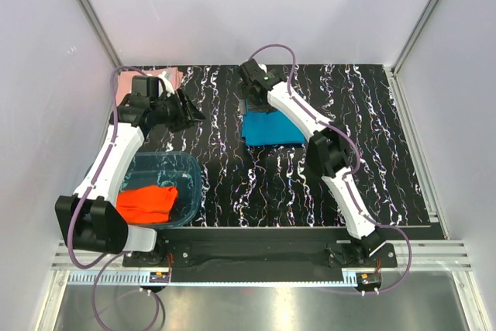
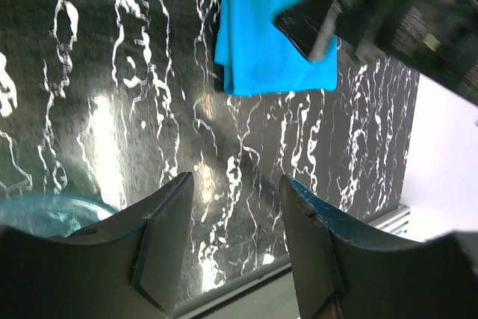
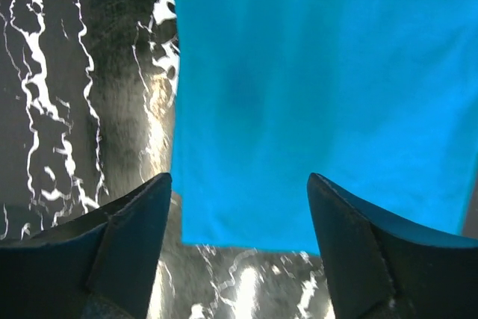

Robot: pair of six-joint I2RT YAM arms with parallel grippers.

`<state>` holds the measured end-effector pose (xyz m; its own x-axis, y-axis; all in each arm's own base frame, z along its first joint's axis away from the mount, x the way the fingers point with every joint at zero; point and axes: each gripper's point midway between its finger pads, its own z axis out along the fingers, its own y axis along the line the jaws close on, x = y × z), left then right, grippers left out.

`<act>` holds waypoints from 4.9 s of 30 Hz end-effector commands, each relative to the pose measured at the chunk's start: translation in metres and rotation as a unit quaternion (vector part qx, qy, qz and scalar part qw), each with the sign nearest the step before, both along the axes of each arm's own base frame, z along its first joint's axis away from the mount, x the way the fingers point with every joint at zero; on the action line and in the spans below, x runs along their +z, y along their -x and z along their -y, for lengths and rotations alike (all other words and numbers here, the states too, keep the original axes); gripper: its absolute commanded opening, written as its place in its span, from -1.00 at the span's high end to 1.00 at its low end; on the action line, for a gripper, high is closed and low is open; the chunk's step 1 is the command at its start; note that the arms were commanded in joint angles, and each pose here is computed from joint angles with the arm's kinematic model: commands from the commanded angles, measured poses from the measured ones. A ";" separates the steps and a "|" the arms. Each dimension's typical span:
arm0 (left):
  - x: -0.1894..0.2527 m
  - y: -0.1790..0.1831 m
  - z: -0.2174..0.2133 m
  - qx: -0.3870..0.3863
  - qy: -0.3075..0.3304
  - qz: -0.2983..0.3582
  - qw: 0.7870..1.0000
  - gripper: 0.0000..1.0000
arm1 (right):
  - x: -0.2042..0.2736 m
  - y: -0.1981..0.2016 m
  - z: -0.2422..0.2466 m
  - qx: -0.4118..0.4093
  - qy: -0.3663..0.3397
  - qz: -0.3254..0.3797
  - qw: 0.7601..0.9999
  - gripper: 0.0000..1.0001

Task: Fold and stack the t-shirts
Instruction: Neatly place the folded tshirt to the corner

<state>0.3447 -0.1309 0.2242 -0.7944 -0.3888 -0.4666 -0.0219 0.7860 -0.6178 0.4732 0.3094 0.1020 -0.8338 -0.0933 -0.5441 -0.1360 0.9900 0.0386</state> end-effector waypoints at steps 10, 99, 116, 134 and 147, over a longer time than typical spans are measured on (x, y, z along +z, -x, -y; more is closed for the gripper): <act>0.005 0.016 0.001 -0.011 0.013 0.023 1.000 -0.09 | 0.008 0.022 -0.034 0.153 0.051 0.056 0.985 -0.63; -0.133 -0.117 0.117 0.085 0.294 -0.225 0.925 -0.93 | 0.041 0.048 -0.010 0.403 0.095 0.233 0.880 1.00; -0.183 -0.157 0.147 0.153 0.266 -0.230 0.924 -0.80 | 0.042 0.059 -0.002 0.392 0.073 0.231 0.887 1.00; -0.213 -0.161 0.138 0.205 0.208 -0.262 0.920 -0.60 | 0.057 0.058 0.001 0.383 0.049 0.244 0.890 1.00; -0.223 -0.176 0.134 0.196 0.198 -0.253 0.927 -0.33 | 0.055 0.060 -0.003 0.384 0.037 0.237 0.892 1.00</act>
